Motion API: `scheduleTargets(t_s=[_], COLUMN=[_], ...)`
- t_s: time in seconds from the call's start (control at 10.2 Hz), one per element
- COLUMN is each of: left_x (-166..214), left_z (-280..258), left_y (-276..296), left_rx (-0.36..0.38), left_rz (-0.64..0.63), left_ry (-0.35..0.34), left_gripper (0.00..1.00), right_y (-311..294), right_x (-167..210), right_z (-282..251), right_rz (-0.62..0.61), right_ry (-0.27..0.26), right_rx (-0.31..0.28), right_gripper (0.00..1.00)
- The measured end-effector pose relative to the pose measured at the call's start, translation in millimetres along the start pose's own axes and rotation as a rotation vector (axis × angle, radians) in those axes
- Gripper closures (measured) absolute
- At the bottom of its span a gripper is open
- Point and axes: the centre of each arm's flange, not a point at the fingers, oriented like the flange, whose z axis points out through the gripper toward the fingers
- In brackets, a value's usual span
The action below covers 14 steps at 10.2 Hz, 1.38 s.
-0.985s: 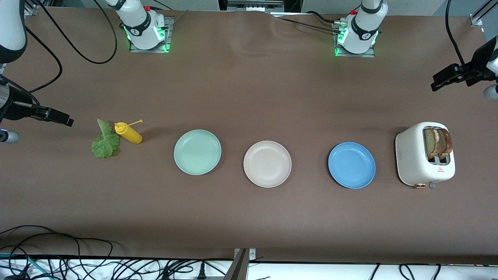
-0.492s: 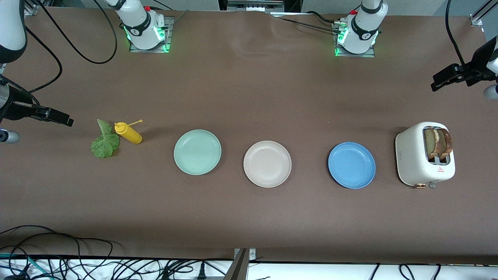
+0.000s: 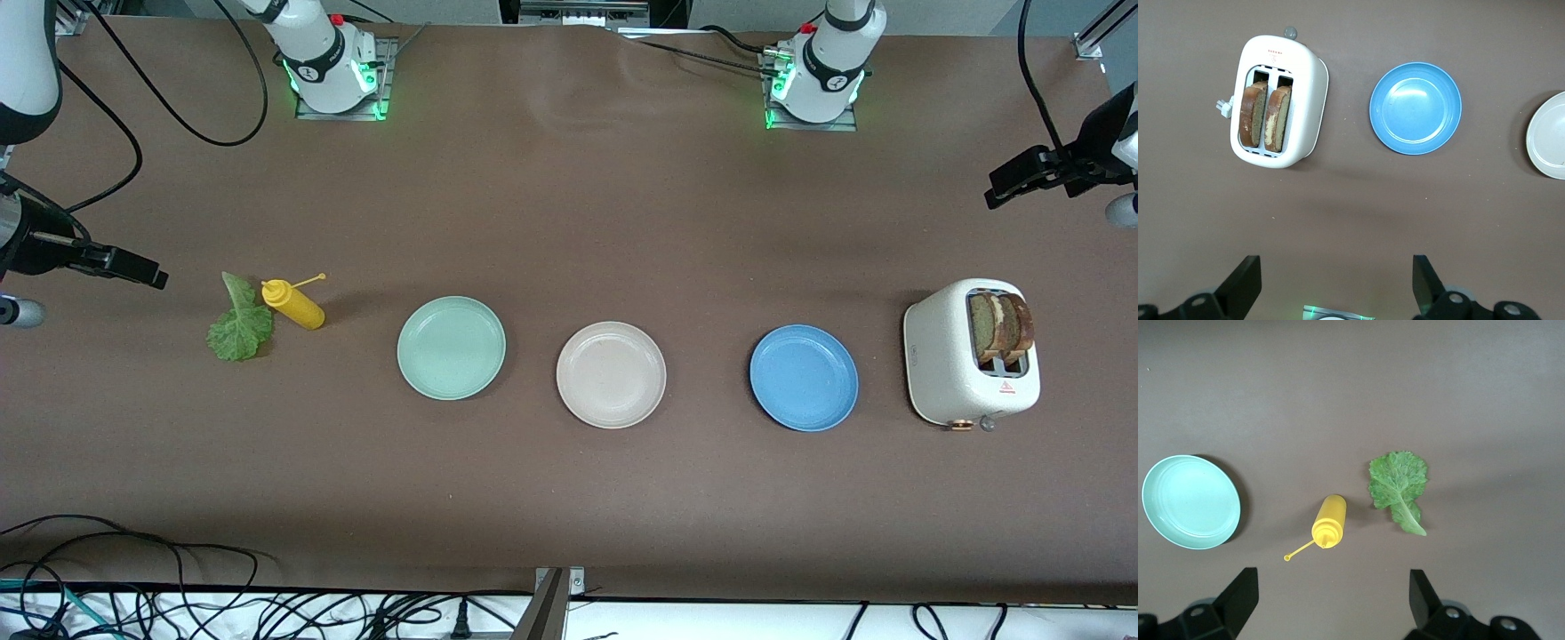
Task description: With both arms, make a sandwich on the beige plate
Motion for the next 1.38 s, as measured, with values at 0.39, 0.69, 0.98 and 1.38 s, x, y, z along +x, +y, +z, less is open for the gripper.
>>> scheduleTargets(t_s=[0.39,0.69,0.98,1.38], left_x=[0.0,0.5,0.9,1.2], left_z=[0.0,0.1,0.2,0.2], left_y=[-0.2,-3.3,-5.7,-8.4], left_rx=[0.0,-0.001,-0.001,-0.001], left_rz=[0.0,-0.006,-0.011,-0.016], left_ry=[0.0,0.0,0.0,-0.001], left_gripper=[0.0,0.0,0.0,0.0], right_y=[1.9,2.2,2.2,2.3], right_x=[0.3,0.3,0.3,0.3], right_z=[-0.1,-0.1,-0.1,-0.1], right_rz=[0.003,0.004,0.004,0.004], right_ry=[0.0,0.0,0.0,0.0], right_rx=[0.0,0.0,0.0,0.0], right_gripper=[0.0,0.0,0.0,0.0])
